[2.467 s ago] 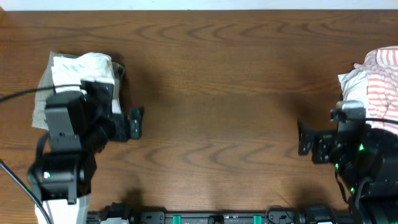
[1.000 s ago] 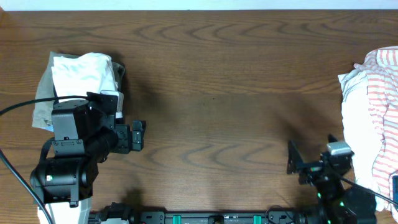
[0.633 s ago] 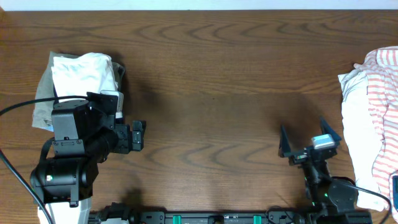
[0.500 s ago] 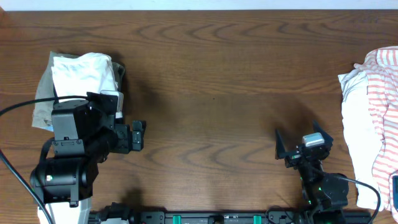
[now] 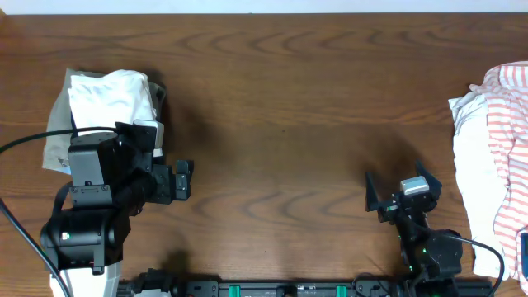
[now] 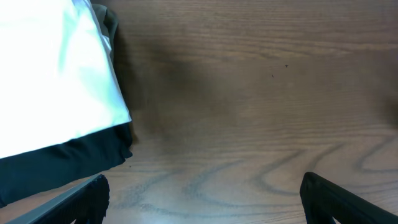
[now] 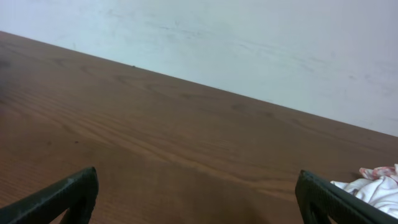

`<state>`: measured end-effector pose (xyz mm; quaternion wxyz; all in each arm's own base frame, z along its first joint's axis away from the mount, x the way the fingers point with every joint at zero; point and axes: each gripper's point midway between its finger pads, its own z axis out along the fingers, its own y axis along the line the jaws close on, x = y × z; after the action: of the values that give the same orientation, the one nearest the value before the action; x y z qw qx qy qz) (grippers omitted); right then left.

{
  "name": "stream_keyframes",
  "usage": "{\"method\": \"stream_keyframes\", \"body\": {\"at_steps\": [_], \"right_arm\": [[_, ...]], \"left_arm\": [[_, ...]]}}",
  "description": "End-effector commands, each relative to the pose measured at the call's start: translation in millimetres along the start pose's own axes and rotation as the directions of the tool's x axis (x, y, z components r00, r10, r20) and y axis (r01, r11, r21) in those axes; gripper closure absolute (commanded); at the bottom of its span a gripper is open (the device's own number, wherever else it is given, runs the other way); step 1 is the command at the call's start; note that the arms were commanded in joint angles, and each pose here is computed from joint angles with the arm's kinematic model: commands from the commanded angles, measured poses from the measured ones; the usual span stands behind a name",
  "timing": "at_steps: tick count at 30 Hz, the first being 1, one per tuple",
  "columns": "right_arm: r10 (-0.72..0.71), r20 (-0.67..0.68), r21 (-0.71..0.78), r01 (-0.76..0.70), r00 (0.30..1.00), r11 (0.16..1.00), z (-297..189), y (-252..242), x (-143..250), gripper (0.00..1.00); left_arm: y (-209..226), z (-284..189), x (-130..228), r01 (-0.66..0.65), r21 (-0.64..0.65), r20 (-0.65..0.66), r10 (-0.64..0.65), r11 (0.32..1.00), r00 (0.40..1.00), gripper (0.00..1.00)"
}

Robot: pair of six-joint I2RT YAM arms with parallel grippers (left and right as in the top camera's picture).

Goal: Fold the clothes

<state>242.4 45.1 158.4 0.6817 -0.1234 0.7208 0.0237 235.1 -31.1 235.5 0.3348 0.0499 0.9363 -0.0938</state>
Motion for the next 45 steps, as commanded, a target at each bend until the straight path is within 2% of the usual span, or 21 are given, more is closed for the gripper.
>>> {"method": "stream_keyframes", "body": {"at_steps": [1,15,20,23,29,38,45], "right_arm": [[-0.013,0.005,-0.018,0.013,1.0,1.0,-0.3,4.4,-0.6,0.01],[-0.013,0.005,-0.017,0.013,1.0,1.0,-0.3,4.4,-0.5,0.01],[-0.013,0.005,-0.018,0.013,1.0,1.0,-0.3,4.4,-0.6,0.01],[-0.013,0.005,-0.018,0.013,1.0,1.0,-0.3,4.4,-0.6,0.01],[-0.013,0.005,-0.018,0.013,1.0,1.0,-0.3,4.4,-0.6,0.01],[-0.013,0.005,-0.018,0.013,1.0,1.0,-0.3,4.4,-0.6,0.01],[-0.013,0.005,-0.017,0.013,1.0,1.0,-0.3,4.3,-0.6,0.01]], "left_arm": [[-1.3,-2.2,-0.8,0.008,0.005,0.006,-0.008,1.0,1.0,0.02],[-2.2,-3.3,-0.7,0.005,0.006,0.01,-0.005,1.0,1.0,0.02],[-5.3,-17.9,-2.0,-0.016,-0.001,0.068,0.016,1.0,0.998,0.02],[0.8,-33.8,11.7,-0.027,-0.065,0.084,0.032,0.997,0.996,0.02],[-6.8,-39.5,41.4,-0.078,-0.067,0.184,0.089,0.995,0.979,0.02],[8.9,11.0,74.1,-0.092,-0.125,0.399,0.135,0.988,0.907,0.02],[22.2,38.7,56.4,-0.082,-0.184,0.57,0.174,0.979,0.803,0.02]]}}
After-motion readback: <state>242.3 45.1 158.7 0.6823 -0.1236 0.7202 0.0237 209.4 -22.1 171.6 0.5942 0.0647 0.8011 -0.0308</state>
